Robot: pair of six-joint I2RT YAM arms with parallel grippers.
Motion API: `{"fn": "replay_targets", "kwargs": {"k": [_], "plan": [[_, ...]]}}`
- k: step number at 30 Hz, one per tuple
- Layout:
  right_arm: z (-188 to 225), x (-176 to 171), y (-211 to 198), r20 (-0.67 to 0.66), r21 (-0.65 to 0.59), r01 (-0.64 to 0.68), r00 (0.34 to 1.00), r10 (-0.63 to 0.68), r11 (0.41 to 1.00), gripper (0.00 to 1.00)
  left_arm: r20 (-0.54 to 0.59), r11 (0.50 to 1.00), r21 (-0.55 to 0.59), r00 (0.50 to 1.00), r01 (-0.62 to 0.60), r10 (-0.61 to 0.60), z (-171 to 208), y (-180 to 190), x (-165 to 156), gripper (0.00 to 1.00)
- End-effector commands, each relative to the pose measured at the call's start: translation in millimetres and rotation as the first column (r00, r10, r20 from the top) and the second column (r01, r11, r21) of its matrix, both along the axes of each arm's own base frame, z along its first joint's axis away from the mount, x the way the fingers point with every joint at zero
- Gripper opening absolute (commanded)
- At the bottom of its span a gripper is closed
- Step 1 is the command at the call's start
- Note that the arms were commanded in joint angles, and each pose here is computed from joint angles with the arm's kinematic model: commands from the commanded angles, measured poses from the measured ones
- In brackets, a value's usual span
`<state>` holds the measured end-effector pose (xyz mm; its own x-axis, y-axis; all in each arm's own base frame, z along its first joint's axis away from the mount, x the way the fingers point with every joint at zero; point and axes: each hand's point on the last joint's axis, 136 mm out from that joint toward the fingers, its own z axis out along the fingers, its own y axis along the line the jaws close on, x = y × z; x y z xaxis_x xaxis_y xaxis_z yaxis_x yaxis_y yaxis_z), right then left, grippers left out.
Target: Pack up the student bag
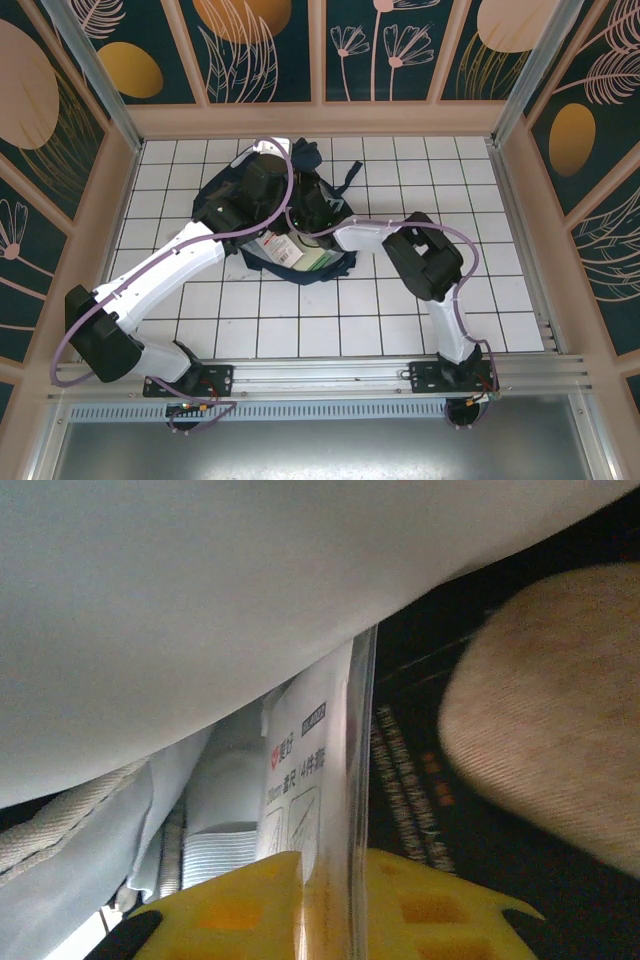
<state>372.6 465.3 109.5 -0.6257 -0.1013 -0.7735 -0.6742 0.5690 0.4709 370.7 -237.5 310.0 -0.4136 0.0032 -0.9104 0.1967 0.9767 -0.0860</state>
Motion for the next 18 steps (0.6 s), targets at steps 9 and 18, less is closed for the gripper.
{"fn": "replay_targets", "kwargs": {"k": [9,18], "plan": [[19,-14,0,0.058,-0.008,-0.027,0.998,0.027,1.000,0.55,0.155,0.992,-0.124,0.988,0.027,-0.008,59,-3,-5,0.08],[56,-15,-69,0.148,-0.007,0.144,0.979,-0.142,0.990,0.67,0.140,0.993,-0.120,0.990,0.017,0.000,50,-2,-5,0.08]]}}
